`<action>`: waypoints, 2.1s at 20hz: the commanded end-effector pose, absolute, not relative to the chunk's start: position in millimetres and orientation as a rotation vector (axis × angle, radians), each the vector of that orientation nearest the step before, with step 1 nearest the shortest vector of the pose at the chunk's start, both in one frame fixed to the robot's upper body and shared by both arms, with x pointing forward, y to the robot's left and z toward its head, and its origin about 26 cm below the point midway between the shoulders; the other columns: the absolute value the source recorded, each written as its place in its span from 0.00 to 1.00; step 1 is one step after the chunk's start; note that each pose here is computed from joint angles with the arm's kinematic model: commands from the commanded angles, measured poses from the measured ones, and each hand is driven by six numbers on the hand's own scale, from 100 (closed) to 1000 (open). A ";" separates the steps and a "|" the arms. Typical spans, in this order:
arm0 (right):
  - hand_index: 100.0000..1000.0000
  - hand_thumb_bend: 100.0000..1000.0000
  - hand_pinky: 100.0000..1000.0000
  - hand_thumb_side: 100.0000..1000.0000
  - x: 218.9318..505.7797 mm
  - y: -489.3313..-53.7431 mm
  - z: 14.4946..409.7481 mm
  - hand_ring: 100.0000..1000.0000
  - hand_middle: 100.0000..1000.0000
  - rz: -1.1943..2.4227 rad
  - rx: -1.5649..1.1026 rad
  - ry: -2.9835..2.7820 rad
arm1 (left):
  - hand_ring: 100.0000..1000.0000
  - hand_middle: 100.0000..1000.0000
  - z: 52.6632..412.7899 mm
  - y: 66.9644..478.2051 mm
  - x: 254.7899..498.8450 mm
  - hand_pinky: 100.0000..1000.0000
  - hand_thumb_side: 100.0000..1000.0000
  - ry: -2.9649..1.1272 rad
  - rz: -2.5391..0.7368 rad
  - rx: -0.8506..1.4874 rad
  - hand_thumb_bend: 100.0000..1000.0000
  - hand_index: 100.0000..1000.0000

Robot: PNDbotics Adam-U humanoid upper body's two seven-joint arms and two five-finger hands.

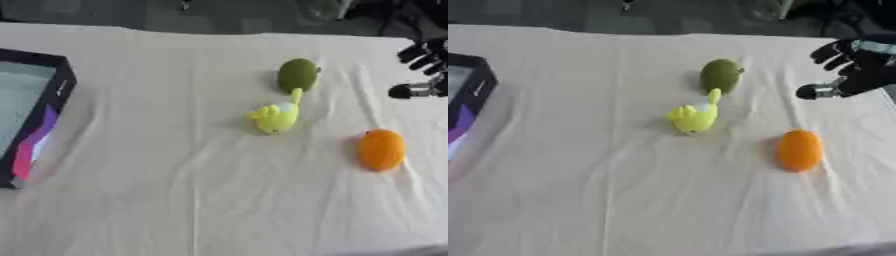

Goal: Pick up the objects with one hand, pass them to the other hand, and then place them into the box on the other side of the table.

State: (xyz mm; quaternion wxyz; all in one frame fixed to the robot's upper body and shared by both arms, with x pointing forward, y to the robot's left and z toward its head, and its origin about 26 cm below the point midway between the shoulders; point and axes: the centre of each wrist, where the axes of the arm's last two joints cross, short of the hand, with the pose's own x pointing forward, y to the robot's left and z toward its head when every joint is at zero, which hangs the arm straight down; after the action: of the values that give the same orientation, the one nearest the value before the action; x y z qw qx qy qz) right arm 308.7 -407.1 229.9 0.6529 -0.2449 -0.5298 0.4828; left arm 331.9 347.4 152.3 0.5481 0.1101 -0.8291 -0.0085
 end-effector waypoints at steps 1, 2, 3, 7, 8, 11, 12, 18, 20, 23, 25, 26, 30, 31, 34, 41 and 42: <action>0.89 0.59 0.87 0.36 304.9 -410.4 241.6 0.88 0.85 1.132 -0.605 -1.193 | 0.72 0.73 164.5 354.7 330.7 0.82 0.52 -1.990 -0.038 0.302 0.64 0.77; 0.89 0.60 0.87 0.34 304.6 -411.0 239.6 0.88 0.86 1.140 -0.600 -1.184 | 0.72 0.73 164.6 354.6 330.7 0.82 0.52 -1.990 -0.039 0.301 0.64 0.77; 0.89 0.60 0.87 0.33 304.4 -411.9 237.3 0.88 0.86 1.149 -0.594 -1.172 | 0.72 0.73 164.6 354.7 330.7 0.82 0.52 -1.990 -0.039 0.301 0.64 0.77; 0.89 0.59 0.87 0.33 304.2 -416.2 228.2 0.89 0.86 1.174 -0.552 -1.126 | 0.72 0.73 164.1 355.0 330.4 0.82 0.53 -1.988 -0.038 0.302 0.64 0.77; 0.89 0.59 0.87 0.33 304.2 -416.9 226.9 0.89 0.86 1.178 -0.543 -1.120 | 0.72 0.73 164.0 354.9 330.5 0.82 0.53 -1.988 -0.039 0.302 0.64 0.77; 0.89 0.57 0.87 0.32 303.9 -418.7 220.9 0.89 0.86 1.185 -0.504 -1.102 | 0.72 0.73 163.9 354.3 330.7 0.82 0.53 -1.987 -0.041 0.300 0.64 0.77; 0.89 0.57 0.87 0.32 303.9 -419.4 219.1 0.89 0.86 1.188 -0.491 -1.096 | 0.72 0.73 163.8 354.4 330.7 0.82 0.53 -1.986 -0.041 0.300 0.64 0.77; 0.89 0.57 0.87 0.30 304.2 -421.3 208.1 0.89 0.86 1.206 -0.422 -1.065 | 0.72 0.73 163.3 353.4 331.0 0.81 0.53 -1.984 -0.042 0.296 0.64 0.77; 0.89 0.57 0.87 0.30 304.7 -421.2 203.3 0.89 0.86 1.209 -0.416 -1.054 | 0.72 0.73 163.6 352.6 331.1 0.81 0.53 -1.986 -0.042 0.292 0.64 0.77; 0.89 0.57 0.87 0.30 306.3 -421.5 194.7 0.89 0.86 1.204 -0.425 -1.033 | 0.72 0.73 164.4 351.2 331.0 0.81 0.53 -1.991 -0.043 0.287 0.64 0.77; 0.89 0.57 0.87 0.29 307.9 -421.1 187.4 0.88 0.85 1.200 -0.425 -1.022 | 0.72 0.73 164.4 350.5 330.9 0.81 0.53 -1.993 -0.042 0.283 0.64 0.77; 0.89 0.57 0.87 0.29 308.8 -420.8 184.3 0.88 0.85 1.199 -0.427 -1.017 | 0.72 0.73 164.3 350.2 330.9 0.81 0.53 -1.993 -0.041 0.282 0.64 0.77; 0.89 0.56 0.86 0.28 312.3 -418.5 174.6 0.87 0.84 1.200 -0.459 -1.000 | 0.72 0.73 163.2 349.3 330.4 0.81 0.53 -1.992 -0.038 0.277 0.64 0.77; 0.89 0.53 0.86 0.27 313.0 -417.8 172.5 0.87 0.84 1.204 -0.470 -0.995 | 0.72 0.73 162.8 349.0 330.3 0.81 0.53 -1.991 -0.038 0.276 0.64 0.77; 0.89 0.55 0.86 0.28 315.1 -417.9 166.9 0.87 0.84 1.199 -0.511 -0.982 | 0.72 0.73 161.7 348.3 329.8 0.81 0.53 -1.990 -0.036 0.272 0.64 0.77; 0.89 0.54 0.86 0.27 317.1 -423.6 155.8 0.86 0.83 1.176 -0.553 -0.946 | 0.72 0.73 159.9 347.3 329.3 0.81 0.53 -1.986 -0.034 0.267 0.64 0.77; 0.89 0.54 0.86 0.27 317.3 -423.5 155.1 0.86 0.83 1.179 -0.555 -0.943 | 0.72 0.73 159.7 347.1 329.3 0.81 0.53 -1.985 -0.034 0.266 0.64 0.77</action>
State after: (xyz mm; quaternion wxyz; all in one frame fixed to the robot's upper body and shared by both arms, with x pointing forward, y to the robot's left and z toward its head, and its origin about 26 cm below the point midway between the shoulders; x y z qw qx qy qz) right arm 316.0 -418.7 144.1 0.7008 -0.2284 -0.4243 0.5260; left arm 330.7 346.7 149.1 0.5526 0.1093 -0.8262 -0.0076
